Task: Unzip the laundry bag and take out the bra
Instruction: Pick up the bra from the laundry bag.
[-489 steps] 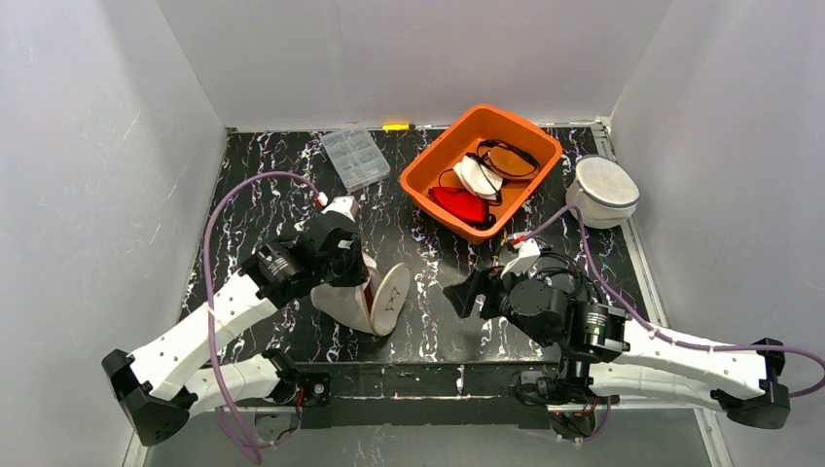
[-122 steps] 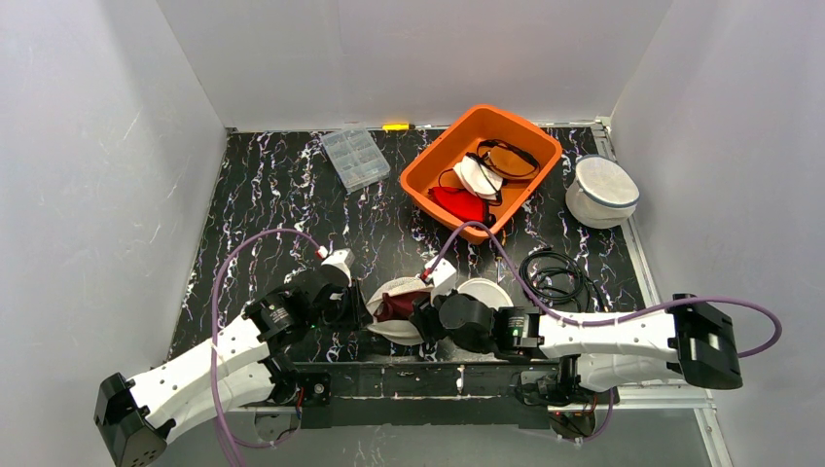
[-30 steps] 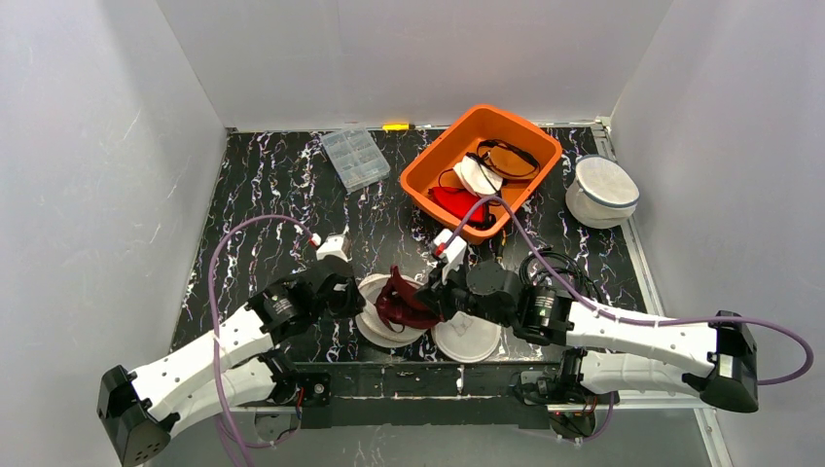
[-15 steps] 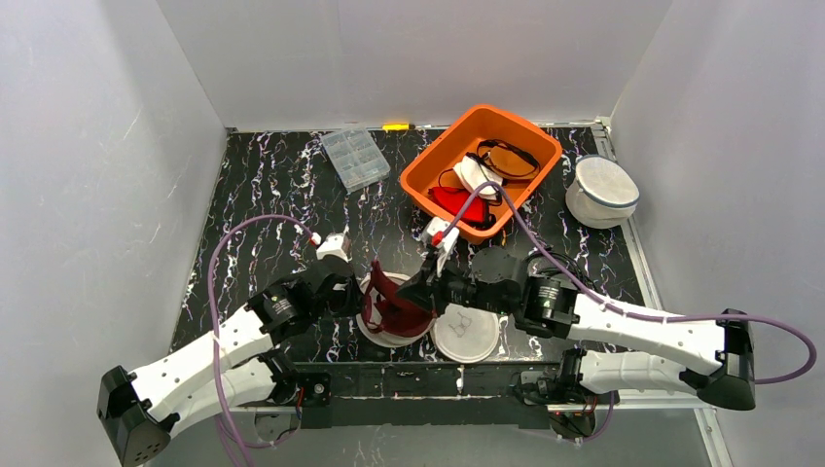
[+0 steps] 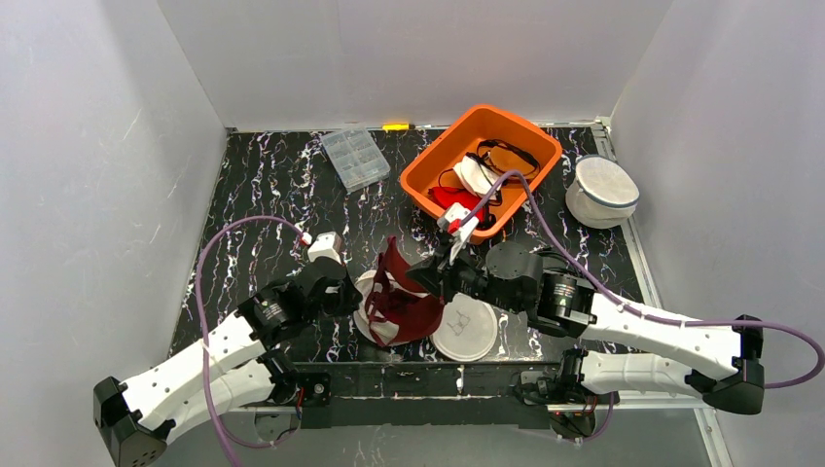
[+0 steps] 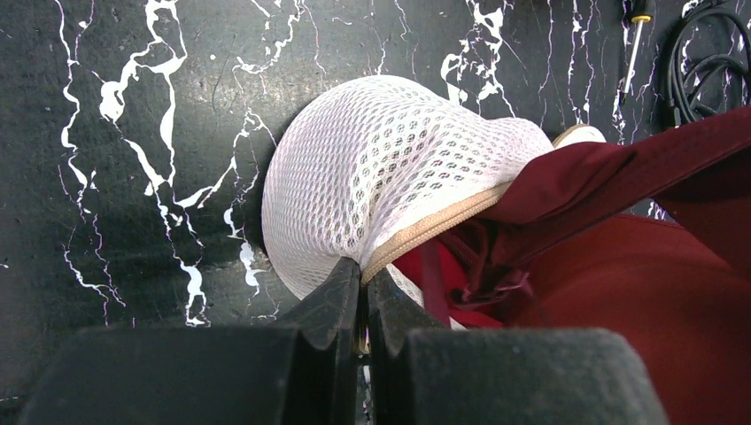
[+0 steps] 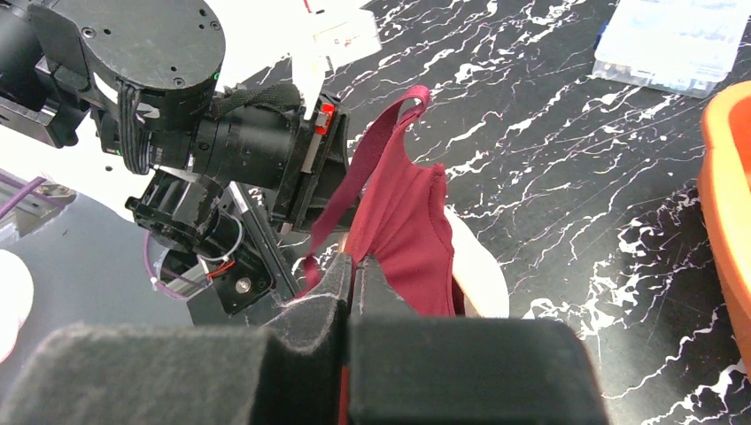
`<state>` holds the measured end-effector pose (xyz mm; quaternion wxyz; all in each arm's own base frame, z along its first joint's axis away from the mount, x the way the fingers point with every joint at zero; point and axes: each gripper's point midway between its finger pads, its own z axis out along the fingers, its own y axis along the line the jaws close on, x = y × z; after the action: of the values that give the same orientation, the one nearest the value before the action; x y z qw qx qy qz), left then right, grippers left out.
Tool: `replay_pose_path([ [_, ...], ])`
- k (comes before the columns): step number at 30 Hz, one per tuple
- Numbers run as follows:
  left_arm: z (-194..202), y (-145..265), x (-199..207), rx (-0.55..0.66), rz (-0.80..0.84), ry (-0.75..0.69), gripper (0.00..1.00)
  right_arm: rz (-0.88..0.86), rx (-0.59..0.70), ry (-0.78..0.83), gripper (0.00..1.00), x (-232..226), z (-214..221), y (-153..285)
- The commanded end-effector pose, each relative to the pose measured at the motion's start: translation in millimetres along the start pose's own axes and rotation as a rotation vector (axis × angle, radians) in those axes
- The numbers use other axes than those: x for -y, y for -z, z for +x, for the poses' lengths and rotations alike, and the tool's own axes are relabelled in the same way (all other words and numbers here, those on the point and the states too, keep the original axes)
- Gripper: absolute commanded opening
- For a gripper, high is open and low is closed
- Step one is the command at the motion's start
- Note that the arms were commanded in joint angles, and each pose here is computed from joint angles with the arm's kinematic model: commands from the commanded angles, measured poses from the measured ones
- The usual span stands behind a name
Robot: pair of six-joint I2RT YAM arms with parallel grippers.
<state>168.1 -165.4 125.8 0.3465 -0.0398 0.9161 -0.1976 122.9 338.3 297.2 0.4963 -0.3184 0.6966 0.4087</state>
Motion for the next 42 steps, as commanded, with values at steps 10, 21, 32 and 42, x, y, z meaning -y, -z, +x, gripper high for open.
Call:
replay_pose_path([
  [10, -10.7, 10.4, -1.8, 0.04, -0.003, 0.009, 0.0, 0.033, 0.129, 0.009, 0.01, 1.4, -57.8, 27.9],
  [21, -23.5, 29.0, 0.3, 0.079, 0.018, 0.016, 0.0, -0.063, 0.013, 0.048, 0.01, -13.9, -24.0, 5.8],
  [32, -34.0, 53.8, 1.8, 0.123, 0.074, -0.014, 0.22, -0.033, -0.106, 0.123, 0.01, 5.4, 37.7, -5.6],
  [42, -63.1, 88.5, 40.3, 0.238, 0.3, -0.195, 0.56, -0.076, -0.182, 0.171, 0.01, 4.0, 60.9, -5.8],
])
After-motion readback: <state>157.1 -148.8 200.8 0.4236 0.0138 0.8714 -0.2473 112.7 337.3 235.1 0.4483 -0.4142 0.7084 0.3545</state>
